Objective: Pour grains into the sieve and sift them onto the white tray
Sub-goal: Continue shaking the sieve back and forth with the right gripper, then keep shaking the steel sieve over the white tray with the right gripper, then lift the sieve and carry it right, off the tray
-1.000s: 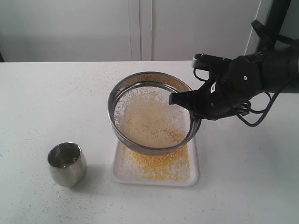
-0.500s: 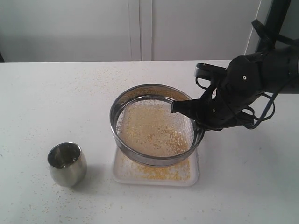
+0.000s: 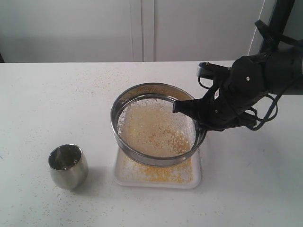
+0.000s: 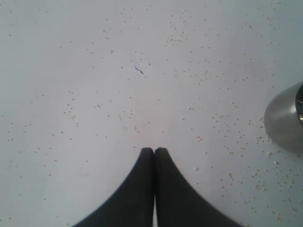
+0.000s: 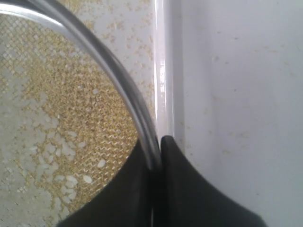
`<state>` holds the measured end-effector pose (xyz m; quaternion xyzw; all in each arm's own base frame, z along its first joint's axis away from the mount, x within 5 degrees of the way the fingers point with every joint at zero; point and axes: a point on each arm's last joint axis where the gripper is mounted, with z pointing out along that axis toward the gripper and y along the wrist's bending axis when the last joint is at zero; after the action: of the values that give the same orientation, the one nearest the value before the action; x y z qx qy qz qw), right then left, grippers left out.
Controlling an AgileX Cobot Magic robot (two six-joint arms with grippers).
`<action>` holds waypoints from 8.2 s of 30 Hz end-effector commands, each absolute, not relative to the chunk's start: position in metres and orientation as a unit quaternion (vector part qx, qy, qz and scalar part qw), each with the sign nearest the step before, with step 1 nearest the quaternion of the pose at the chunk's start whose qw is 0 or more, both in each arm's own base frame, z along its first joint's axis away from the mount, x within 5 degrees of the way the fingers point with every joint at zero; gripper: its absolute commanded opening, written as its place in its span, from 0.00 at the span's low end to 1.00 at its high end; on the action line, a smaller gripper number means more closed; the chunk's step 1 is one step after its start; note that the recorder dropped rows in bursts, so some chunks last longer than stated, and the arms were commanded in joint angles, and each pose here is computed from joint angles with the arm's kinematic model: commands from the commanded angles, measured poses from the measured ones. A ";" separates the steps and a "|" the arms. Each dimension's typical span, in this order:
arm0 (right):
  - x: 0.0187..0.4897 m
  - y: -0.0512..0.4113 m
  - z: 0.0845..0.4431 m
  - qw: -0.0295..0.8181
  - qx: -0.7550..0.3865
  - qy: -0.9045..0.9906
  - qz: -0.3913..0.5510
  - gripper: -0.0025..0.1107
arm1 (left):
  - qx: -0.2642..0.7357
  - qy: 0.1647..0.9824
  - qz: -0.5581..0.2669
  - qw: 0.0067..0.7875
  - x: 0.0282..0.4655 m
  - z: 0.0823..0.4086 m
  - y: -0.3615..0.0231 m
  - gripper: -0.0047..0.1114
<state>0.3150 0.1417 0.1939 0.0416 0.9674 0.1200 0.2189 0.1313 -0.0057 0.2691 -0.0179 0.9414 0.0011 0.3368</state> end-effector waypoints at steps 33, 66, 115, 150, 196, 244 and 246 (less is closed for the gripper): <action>0.329 0.147 0.204 0.299 0.033 0.940 0.162 0.02 | -0.021 0.941 0.000 0.337 0.129 0.271 -0.005 0.04; 0.335 0.141 0.192 0.281 0.030 0.951 0.126 0.02 | -0.021 0.941 0.000 0.337 0.129 0.271 -0.005 0.04; 0.331 0.145 0.221 0.247 0.036 0.960 0.124 0.02 | -0.021 0.941 0.000 0.337 0.129 0.271 -0.005 0.04; 0.332 0.143 0.213 0.246 0.024 0.963 0.108 0.02 | -0.021 0.941 0.000 0.337 0.129 0.271 -0.005 0.04; 0.358 0.102 0.220 0.239 0.012 0.967 0.085 0.02 | -0.021 0.941 0.000 0.338 0.129 0.271 -0.005 0.04; 0.382 -0.050 0.180 0.207 0.166 0.961 0.072 0.02 | -0.021 0.941 0.000 0.338 0.129 0.271 -0.005 0.04; 0.384 -0.051 0.173 0.204 0.164 0.962 0.070 0.02 | -0.021 0.941 0.000 0.338 0.129 0.271 -0.005 0.04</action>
<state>0.3792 -0.0475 0.1748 0.1590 0.9660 0.0702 0.1911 0.1313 -0.0057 0.2691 -0.0179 0.9414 0.0011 0.3368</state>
